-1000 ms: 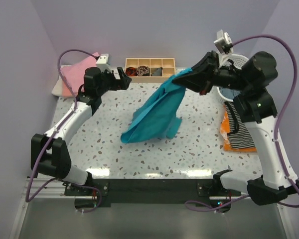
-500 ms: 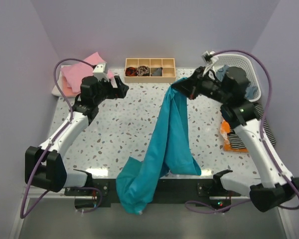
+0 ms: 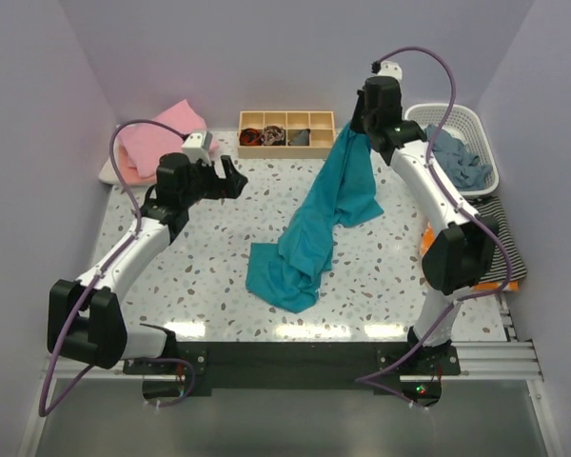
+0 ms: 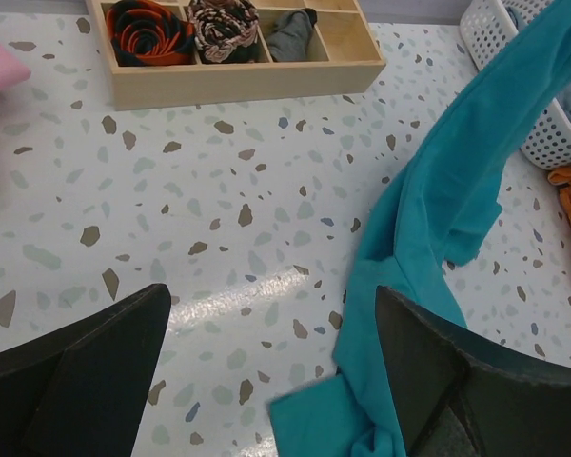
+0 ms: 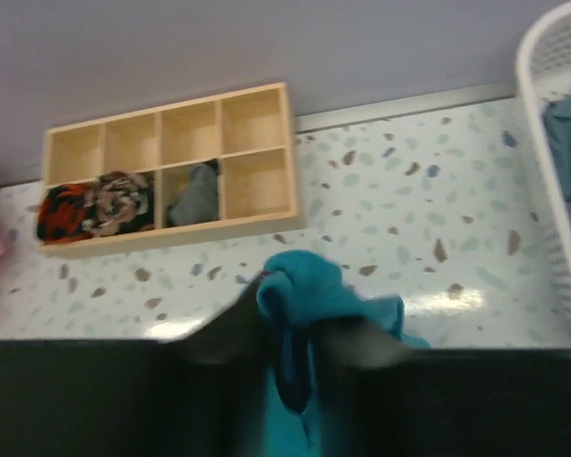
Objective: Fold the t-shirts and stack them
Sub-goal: Move the tshirt to the center of the board, then flatten the tshirt out
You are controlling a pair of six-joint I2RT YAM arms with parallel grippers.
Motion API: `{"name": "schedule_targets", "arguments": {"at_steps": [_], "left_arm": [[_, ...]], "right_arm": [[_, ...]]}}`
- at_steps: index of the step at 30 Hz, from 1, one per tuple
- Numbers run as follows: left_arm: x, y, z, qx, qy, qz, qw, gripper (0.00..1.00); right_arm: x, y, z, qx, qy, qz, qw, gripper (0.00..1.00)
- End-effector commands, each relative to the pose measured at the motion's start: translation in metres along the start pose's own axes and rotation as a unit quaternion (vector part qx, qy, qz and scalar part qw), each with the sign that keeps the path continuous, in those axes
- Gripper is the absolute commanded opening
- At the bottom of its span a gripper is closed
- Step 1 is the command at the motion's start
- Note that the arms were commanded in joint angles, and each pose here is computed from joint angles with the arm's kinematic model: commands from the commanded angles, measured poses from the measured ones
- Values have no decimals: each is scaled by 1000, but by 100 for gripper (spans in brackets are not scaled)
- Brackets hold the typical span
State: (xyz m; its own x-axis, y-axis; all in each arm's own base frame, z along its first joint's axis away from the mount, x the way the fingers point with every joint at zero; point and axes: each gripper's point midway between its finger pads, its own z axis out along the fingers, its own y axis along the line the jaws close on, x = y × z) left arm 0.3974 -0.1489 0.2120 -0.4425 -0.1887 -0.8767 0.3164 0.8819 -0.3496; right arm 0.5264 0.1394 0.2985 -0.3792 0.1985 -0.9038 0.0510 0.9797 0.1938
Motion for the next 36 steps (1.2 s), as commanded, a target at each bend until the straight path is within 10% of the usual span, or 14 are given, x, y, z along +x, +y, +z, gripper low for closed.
{"name": "schedule_targets", "arguments": {"at_steps": [1, 3, 8, 16, 36], "left_arm": [[-4, -8, 7, 26, -4, 17, 1000, 90], [5, -9, 10, 35, 8, 10, 999, 84], [58, -12, 21, 62, 67, -29, 995, 70], [131, -12, 37, 63, 137, -61, 987, 66], [169, -20, 48, 60, 163, -62, 983, 64]], "right_arm": [[-1, -60, 9, 138, -14, 9, 990, 62], [30, -69, 9, 147, 26, -2, 989, 95], [74, -29, -41, -13, 82, 3, 997, 96], [195, 48, -129, -160, 257, -124, 945, 95], [314, 53, -174, -77, 307, -325, 891, 91]]}}
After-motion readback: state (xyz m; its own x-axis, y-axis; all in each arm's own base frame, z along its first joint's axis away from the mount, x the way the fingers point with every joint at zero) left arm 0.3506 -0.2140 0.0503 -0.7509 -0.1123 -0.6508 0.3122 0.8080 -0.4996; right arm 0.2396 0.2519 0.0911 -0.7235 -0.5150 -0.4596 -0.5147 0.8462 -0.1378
